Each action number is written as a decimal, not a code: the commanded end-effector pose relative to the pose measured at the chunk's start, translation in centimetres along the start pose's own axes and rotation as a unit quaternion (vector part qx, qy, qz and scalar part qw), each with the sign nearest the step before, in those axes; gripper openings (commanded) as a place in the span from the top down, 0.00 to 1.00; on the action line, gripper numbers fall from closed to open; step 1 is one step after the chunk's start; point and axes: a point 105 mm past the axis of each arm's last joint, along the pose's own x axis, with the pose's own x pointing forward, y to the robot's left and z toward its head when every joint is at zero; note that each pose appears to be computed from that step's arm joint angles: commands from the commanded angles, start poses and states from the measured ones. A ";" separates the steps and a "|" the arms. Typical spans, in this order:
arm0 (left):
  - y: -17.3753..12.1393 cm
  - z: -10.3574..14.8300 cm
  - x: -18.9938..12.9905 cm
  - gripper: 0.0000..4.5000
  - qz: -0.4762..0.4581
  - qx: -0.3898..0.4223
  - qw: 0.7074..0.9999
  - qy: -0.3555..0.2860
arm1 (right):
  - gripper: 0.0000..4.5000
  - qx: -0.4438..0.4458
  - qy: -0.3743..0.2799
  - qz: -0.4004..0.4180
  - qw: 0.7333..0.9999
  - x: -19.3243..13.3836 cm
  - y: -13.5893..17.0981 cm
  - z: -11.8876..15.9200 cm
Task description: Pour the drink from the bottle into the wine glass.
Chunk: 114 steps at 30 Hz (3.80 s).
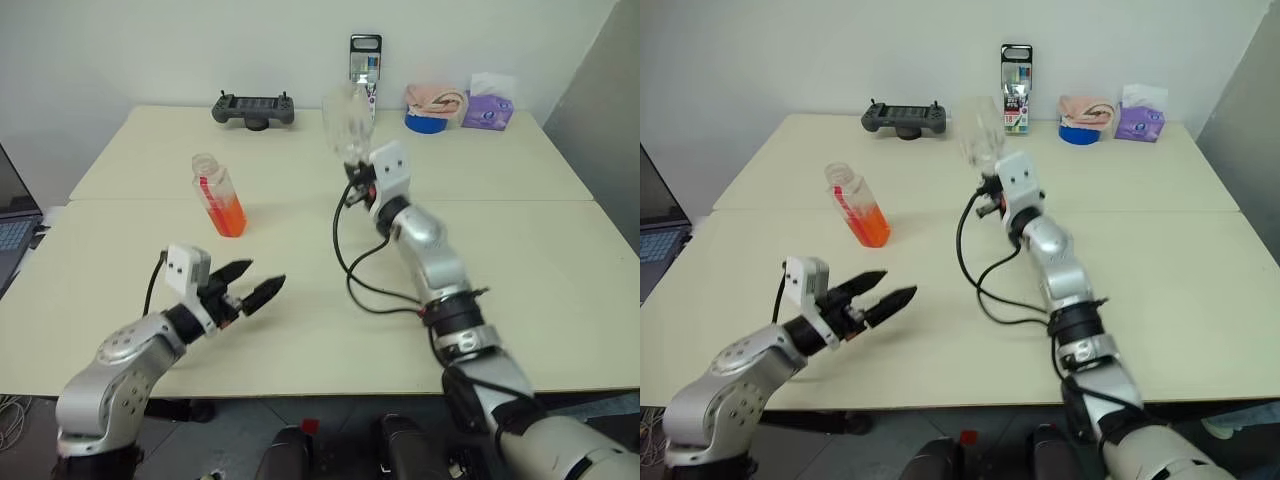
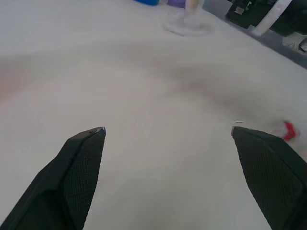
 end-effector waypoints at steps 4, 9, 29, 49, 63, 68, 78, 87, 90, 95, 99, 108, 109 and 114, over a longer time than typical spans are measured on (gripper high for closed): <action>-1.0 1.2 -0.5 0.00 -0.010 0.015 1.000 -0.013 | 0.95 0.031 0.004 0.021 0.999 -0.7 2.6 -2.1; -1.0 1.1 -0.4 0.00 -0.005 0.015 1.000 -0.012 | 0.95 0.025 0.030 0.035 0.999 -1.7 3.8 -5.0; 1.1 1.5 0.2 0.00 0.036 -0.019 0.998 -0.038 | 0.58 -0.023 0.130 0.122 0.984 -4.2 5.2 -9.1; 6.1 3.3 -1.2 0.00 0.172 0.006 0.977 -0.124 | 0.01 -0.125 0.082 0.162 0.975 -9.8 -1.1 2.3; 10.3 6.6 0.7 0.00 0.254 0.080 0.951 -0.158 | 0.01 -0.154 0.030 0.323 0.934 -15.3 -3.4 17.3; 10.4 7.9 2.0 0.00 0.252 0.105 0.950 -0.153 | 0.01 -0.148 0.003 0.359 0.922 -15.0 -1.6 18.8; 11.7 11.2 4.3 0.00 0.239 0.147 0.948 -0.147 | 0.01 -0.141 0.033 0.351 0.925 -14.5 -1.6 17.6; 12.2 11.7 6.2 0.00 0.230 0.142 0.948 -0.167 | 0.01 -0.143 0.050 0.340 0.928 -14.4 -1.9 16.5; 12.5 11.8 6.6 0.00 0.233 0.142 0.947 -0.171 | 0.01 -0.142 0.054 0.336 0.930 -14.3 -2.0 16.3; 13.1 11.8 7.1 0.00 0.237 0.141 0.945 -0.174 | 0.01 -0.145 0.067 0.333 0.929 -14.2 -2.1 15.7; 13.4 12.0 7.4 0.00 0.239 0.151 0.943 -0.176 | 0.01 -0.145 0.072 0.338 0.927 -14.2 -1.9 15.4; 12.9 12.0 8.3 0.29 0.218 0.158 0.944 -0.190 | 0.00 -0.145 0.076 0.352 0.922 -14.2 -1.0 15.1; 13.0 12.0 8.4 0.36 0.221 0.154 0.944 -0.192 | 0.00 -0.145 0.076 0.352 0.921 -14.2 -0.9 15.0; 13.0 12.0 8.5 0.53 0.217 0.157 0.944 -0.194 | 0.00 -0.149 0.078 0.343 0.924 -14.1 -0.7 14.8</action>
